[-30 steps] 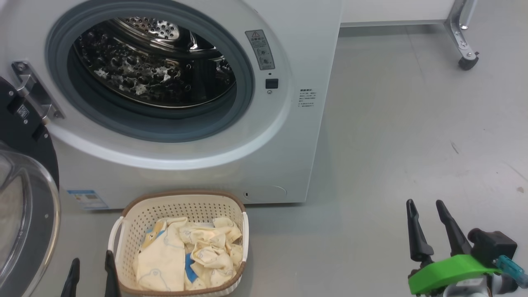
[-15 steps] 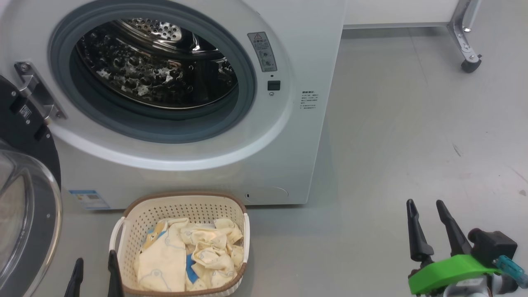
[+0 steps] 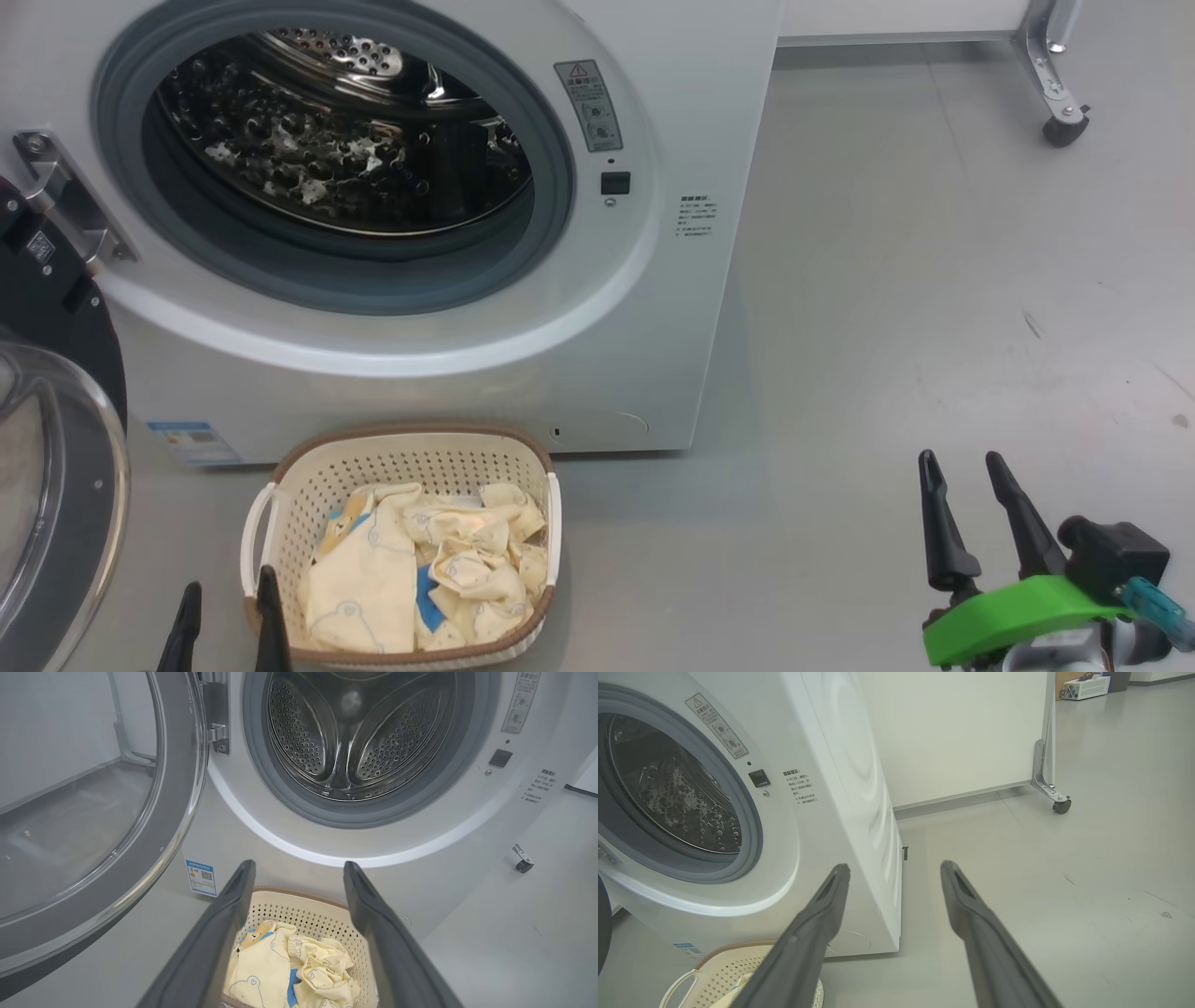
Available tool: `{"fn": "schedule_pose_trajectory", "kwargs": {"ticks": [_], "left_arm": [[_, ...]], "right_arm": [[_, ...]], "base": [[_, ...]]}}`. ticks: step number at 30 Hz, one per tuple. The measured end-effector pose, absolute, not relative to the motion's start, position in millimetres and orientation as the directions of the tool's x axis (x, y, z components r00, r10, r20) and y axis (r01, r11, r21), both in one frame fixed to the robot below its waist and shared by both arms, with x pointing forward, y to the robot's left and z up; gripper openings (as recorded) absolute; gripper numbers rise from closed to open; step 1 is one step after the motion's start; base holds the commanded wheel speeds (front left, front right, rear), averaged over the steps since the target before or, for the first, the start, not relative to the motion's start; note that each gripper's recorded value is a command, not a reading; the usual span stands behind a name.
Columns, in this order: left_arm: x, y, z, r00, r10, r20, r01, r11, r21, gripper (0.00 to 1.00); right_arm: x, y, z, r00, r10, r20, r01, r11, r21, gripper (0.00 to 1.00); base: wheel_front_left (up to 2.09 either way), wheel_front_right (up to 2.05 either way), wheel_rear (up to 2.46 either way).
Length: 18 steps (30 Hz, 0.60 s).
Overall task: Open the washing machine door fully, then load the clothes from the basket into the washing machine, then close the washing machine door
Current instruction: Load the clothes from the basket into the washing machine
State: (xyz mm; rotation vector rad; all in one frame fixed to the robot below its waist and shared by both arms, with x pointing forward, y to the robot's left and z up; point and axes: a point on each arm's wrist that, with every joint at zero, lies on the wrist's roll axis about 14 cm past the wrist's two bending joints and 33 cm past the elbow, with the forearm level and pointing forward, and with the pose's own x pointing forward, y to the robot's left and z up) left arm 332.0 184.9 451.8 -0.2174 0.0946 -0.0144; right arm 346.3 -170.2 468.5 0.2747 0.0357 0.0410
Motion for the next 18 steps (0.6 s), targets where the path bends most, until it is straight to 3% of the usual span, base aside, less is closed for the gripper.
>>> {"fn": "schedule_pose_trajectory", "kwargs": {"ticks": [18], "left_arm": [[346,144,407,0.958,-0.171,-0.231,0.116,0.965,-0.235,1.00]], "right_arm": [[360,-171,460,0.998,0.036,-0.055,-0.017,0.952,0.307,1.00]], "base": [[0.00,0.00,0.00]]}}
